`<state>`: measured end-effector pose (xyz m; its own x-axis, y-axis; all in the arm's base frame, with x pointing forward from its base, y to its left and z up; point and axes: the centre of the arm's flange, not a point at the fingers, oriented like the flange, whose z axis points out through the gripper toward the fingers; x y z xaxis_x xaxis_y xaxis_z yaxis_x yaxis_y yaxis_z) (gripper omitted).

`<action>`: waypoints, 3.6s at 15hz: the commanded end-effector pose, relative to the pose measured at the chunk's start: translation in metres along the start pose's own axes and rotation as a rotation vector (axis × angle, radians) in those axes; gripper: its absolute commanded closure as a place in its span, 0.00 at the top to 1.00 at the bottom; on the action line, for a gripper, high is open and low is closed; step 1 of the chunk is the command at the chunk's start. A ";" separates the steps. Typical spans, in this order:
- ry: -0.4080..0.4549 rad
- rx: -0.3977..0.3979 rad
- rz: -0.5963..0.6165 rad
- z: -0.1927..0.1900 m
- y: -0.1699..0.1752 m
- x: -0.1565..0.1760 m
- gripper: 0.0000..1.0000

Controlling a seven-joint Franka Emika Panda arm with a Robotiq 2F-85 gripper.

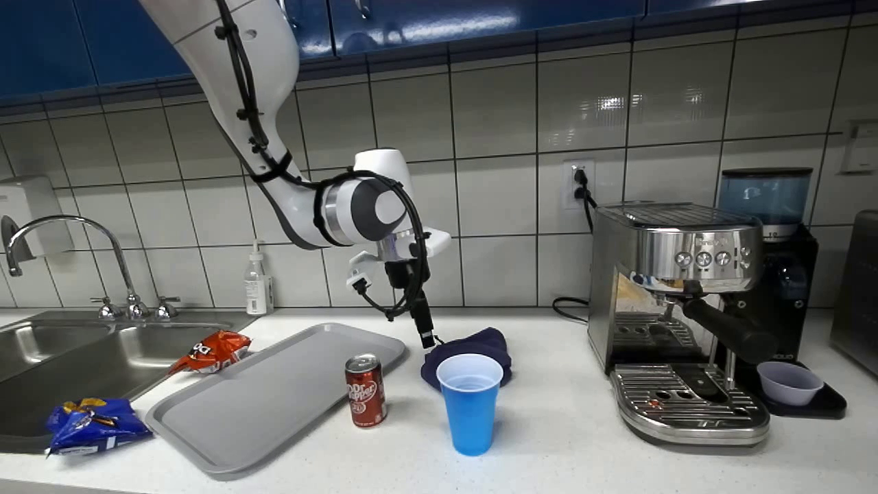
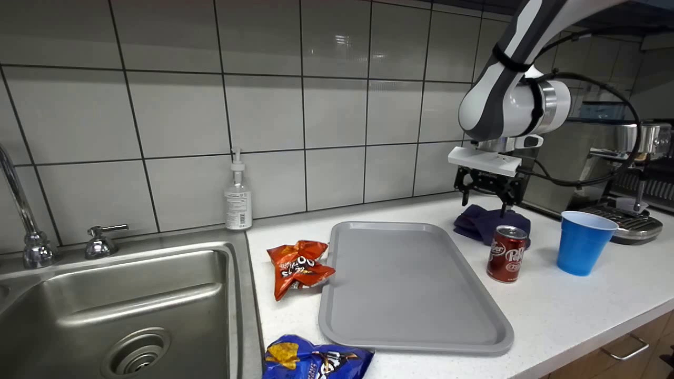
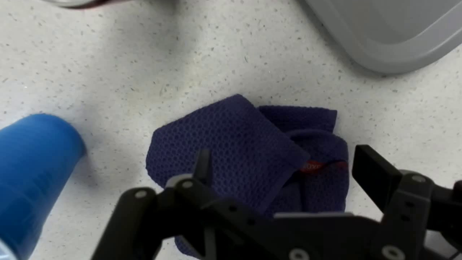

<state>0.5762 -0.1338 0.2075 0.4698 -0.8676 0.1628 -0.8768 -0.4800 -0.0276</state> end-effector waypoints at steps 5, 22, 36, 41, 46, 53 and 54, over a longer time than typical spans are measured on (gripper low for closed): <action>0.032 -0.094 0.157 0.026 -0.005 0.036 1.00; 0.035 -0.184 0.231 0.076 -0.009 0.056 1.00; 0.051 -0.184 0.223 0.078 -0.012 0.060 0.29; 0.054 -0.178 0.226 0.074 -0.009 0.063 0.01; 0.054 -0.158 0.225 0.063 -0.003 0.064 0.03; 0.050 -0.089 0.154 0.021 0.000 0.054 0.03; 0.054 -0.079 0.138 0.015 -0.001 0.051 0.03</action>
<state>0.6202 -0.1921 0.1726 0.2847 -0.9321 0.2238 -0.9585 -0.2808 0.0496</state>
